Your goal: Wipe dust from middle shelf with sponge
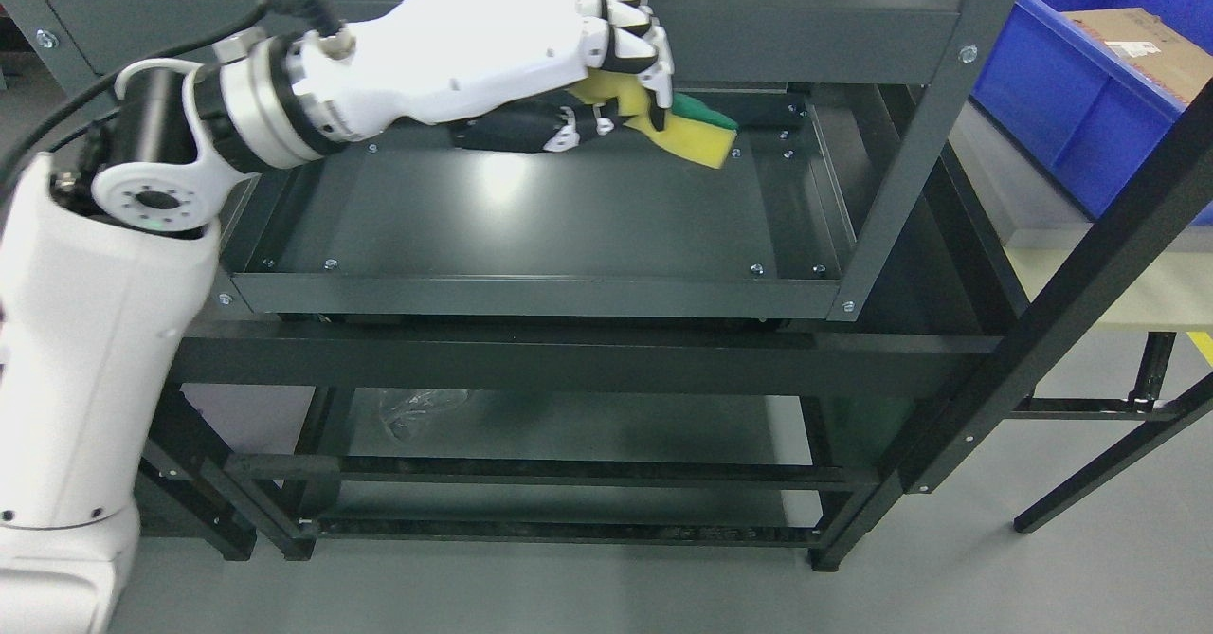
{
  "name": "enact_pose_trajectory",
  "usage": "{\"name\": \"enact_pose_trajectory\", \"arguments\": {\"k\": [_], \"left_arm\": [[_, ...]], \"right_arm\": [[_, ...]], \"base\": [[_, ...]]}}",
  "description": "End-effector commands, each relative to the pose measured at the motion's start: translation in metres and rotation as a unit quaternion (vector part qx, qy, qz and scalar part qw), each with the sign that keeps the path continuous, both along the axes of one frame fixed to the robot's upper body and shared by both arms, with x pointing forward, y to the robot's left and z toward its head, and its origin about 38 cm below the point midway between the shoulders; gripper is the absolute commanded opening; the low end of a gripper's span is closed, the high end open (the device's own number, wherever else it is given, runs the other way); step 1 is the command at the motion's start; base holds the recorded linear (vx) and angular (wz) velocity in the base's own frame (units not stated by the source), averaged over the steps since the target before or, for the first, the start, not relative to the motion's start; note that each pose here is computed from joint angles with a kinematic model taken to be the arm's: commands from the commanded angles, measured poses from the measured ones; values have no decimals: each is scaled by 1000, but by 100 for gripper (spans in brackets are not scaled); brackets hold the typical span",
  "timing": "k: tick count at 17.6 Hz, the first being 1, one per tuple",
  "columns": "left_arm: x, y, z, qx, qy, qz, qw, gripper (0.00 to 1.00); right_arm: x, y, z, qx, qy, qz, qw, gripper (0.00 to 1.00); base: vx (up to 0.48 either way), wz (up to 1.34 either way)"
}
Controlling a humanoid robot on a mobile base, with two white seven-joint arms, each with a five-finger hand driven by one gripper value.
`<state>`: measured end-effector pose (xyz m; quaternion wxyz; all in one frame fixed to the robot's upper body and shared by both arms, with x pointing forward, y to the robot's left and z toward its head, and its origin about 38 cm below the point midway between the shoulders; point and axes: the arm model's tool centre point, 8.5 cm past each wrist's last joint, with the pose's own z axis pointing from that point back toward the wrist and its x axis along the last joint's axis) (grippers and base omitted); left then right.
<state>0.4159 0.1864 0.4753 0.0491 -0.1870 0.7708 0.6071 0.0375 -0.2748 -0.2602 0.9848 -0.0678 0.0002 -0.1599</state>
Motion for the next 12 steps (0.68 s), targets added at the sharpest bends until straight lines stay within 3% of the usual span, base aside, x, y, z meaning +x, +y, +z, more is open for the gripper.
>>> {"name": "enact_pose_trajectory", "arguments": {"k": [1, 8, 12], "left_arm": [[-47, 168, 35, 32, 3, 163, 986, 2], [-103, 257, 59, -14, 17, 237, 971, 3], [-112, 314, 66, -66, 26, 302, 951, 6]], "right_arm": [[6, -12, 1, -10, -8, 0, 1000, 100], [6, -12, 1, -10, -8, 0, 1000, 100], [6, -12, 1, -10, -8, 0, 1000, 100]], "base": [[32, -25], [22, -27], [1, 3]]}}
